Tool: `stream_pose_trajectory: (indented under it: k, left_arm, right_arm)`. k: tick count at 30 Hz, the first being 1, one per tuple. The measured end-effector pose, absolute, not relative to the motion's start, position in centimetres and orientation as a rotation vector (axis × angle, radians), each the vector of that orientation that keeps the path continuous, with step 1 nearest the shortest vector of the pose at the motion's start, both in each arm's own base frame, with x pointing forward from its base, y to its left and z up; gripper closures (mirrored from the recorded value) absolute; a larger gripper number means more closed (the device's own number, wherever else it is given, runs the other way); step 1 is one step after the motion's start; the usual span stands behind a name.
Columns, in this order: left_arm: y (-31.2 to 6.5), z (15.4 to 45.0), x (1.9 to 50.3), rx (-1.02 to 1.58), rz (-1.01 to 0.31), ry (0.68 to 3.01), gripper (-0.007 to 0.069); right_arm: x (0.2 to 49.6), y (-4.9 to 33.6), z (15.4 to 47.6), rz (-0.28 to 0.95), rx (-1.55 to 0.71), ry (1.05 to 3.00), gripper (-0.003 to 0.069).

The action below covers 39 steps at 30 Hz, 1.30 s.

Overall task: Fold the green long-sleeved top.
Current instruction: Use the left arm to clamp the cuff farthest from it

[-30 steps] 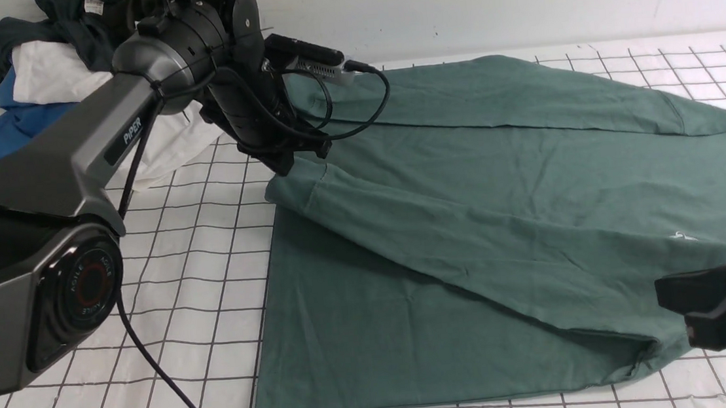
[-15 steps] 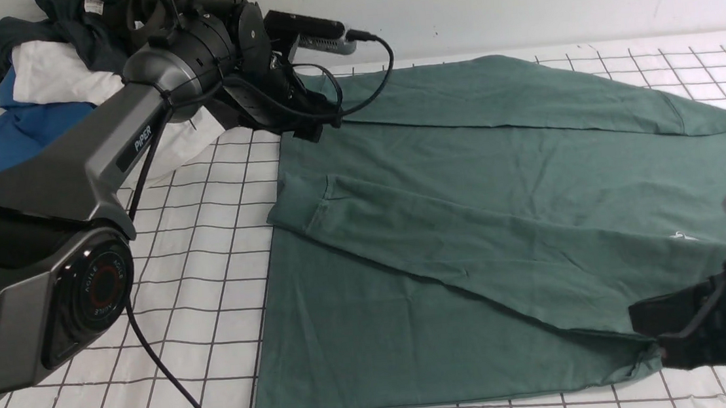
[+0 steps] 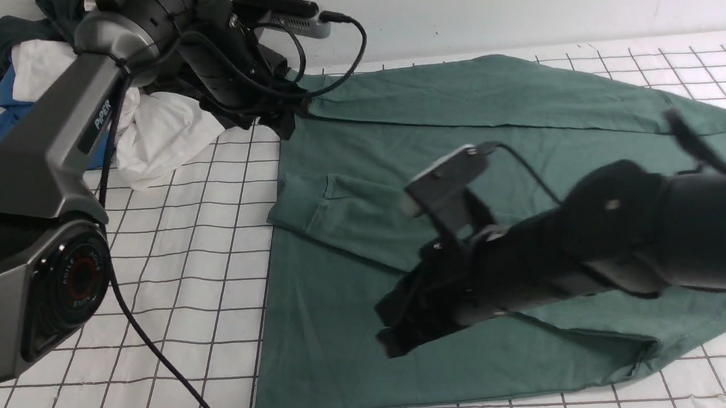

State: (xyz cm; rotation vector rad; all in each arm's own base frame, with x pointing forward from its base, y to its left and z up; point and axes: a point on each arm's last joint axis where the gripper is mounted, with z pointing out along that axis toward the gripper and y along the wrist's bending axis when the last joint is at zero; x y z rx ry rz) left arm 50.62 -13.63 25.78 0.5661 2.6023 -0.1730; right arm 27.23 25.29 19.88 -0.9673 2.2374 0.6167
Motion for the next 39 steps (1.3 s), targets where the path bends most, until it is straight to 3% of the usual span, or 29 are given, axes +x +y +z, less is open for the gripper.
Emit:
stream_pose_trajectory:
  k: [9,15,16,20,24,27,31,32,34,39]
  left_arm:
    - [-12.9,31.0,49.0,0.512,-0.186,2.524,0.0200]
    - [-11.7,35.7,45.6,0.509,-0.124,2.489,0.0230]
    - [-11.6,35.7,45.4,0.509,-0.123,2.492,0.0232]
    - [-11.0,34.8,42.8,0.536,-0.114,2.591,0.0268]
    - [-10.8,33.0,42.2,0.551,-0.112,2.662,0.0285]
    - [-10.8,32.2,42.1,0.555,-0.111,2.691,0.0287]
    - [-10.8,32.2,42.1,0.555,-0.111,2.689,0.0287]
    - [-10.8,32.2,42.1,0.555,-0.111,2.689,0.0287]
    - [-10.8,32.2,42.1,0.555,-0.111,2.689,0.0287]
    - [-11.0,32.3,42.2,0.547,-0.133,2.670,0.0287]
  right_arm:
    - [25.5,33.1,17.1,0.628,-1.314,2.152,0.0661]
    - [23.5,35.3,16.7,0.522,-1.467,2.023,0.0547]
    - [23.6,35.2,16.6,0.518,-1.466,2.023,0.0540]
    - [24.2,35.4,14.7,0.428,-1.490,1.997,0.0395]
    - [24.6,35.6,13.9,0.397,-1.488,1.979,0.0340]
    - [24.8,35.7,13.8,0.386,-1.476,1.965,0.0368]
    - [24.8,35.8,13.8,0.383,-1.464,1.959,0.0506]
    - [24.8,35.8,13.8,0.383,-1.466,1.960,0.0587]
    - [24.7,35.8,13.9,0.387,-1.471,1.960,0.0639]
    - [23.6,35.8,15.4,0.429,-1.518,1.966,0.0655]
